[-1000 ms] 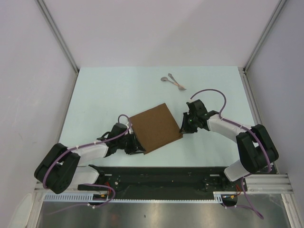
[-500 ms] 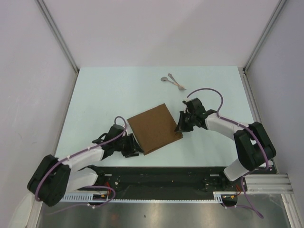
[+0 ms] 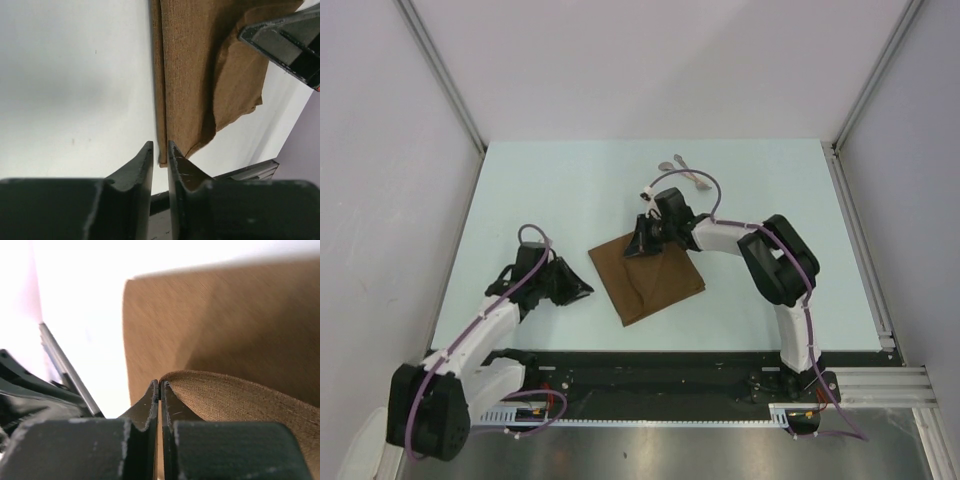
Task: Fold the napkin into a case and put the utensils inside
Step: Fold the top corner of the square-folded napkin at the center of the board.
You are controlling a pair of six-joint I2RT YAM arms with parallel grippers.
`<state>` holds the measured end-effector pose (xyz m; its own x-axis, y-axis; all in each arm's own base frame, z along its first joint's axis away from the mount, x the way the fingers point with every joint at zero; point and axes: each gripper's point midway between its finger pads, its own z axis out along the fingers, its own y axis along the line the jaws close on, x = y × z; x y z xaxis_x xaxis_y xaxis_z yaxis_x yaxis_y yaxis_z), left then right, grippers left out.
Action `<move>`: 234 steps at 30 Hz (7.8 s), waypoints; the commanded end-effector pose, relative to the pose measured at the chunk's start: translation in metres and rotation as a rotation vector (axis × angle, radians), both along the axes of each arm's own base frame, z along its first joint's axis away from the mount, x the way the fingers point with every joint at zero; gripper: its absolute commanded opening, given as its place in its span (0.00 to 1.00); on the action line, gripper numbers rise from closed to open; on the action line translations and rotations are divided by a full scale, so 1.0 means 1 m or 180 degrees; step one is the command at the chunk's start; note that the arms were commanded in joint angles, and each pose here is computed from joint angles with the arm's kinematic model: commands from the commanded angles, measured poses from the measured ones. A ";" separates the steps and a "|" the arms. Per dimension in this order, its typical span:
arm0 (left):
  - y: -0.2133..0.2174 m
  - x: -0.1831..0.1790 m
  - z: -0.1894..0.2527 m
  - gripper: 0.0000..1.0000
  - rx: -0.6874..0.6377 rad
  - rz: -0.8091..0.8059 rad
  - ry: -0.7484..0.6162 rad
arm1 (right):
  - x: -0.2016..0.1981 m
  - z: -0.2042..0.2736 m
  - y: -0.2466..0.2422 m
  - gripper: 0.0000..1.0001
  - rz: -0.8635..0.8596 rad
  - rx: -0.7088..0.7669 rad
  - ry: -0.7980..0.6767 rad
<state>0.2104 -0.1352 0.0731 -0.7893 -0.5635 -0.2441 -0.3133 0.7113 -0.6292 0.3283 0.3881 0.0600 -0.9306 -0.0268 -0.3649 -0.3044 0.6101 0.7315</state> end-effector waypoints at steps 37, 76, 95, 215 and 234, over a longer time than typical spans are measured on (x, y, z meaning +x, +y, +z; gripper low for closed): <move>-0.047 0.129 0.041 0.24 -0.0466 -0.0484 -0.0409 | 0.048 0.052 -0.019 0.57 -0.0123 0.0395 -0.0274; 0.009 0.158 -0.002 0.38 0.0691 -0.0418 -0.0188 | 0.073 0.030 -0.046 0.36 -0.0209 0.0518 -0.0113; -0.014 0.155 -0.042 0.29 0.0487 -0.0612 0.0078 | -0.021 0.026 -0.008 0.35 0.0200 0.0383 -0.0049; 0.021 0.168 -0.056 0.00 0.1300 -0.0630 0.0302 | -0.157 -0.011 0.019 0.32 0.0897 0.0199 0.0258; 0.026 0.176 0.033 0.41 0.1804 -0.0427 -0.0339 | 0.044 0.042 -0.054 0.37 -0.0144 0.0267 -0.0383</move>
<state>0.3720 -0.1001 0.0476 -0.8714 -0.2667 -0.4118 -0.2062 0.9607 -0.1858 0.3451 0.3382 0.1063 -0.8923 0.0460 -0.4492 -0.3527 0.5500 0.7570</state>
